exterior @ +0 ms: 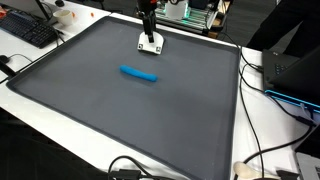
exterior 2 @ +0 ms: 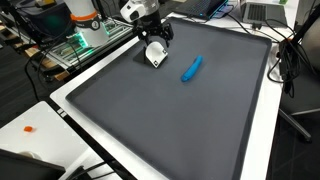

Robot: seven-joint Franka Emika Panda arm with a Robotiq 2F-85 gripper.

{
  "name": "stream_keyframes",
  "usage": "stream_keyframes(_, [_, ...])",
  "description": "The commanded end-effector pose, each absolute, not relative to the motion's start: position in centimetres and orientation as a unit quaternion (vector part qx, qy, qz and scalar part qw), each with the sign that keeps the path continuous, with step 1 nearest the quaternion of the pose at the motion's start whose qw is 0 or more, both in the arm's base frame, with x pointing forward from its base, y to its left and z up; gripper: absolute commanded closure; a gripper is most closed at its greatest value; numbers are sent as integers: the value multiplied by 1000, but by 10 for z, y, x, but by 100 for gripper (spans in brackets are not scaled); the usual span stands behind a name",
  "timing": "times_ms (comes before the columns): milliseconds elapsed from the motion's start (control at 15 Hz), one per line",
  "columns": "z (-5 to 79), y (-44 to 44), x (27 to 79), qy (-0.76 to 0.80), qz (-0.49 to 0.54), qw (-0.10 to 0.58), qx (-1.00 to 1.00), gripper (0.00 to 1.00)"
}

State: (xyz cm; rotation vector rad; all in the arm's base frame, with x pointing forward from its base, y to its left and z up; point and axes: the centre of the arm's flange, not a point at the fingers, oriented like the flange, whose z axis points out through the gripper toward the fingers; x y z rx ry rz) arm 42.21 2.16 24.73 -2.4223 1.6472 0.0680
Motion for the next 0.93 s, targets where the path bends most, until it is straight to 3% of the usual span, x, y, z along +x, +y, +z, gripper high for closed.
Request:
stream_keyframes(0, [244,24,426,564,10,95,-820,0])
stream_keyframes(133, [244,25,427,563,6,92,-821,0])
stream_keyframes(267, [244,25,428,563,5,89,-822,27])
stream_keyframes(867, [244,22,433,579,6,86,-811,95])
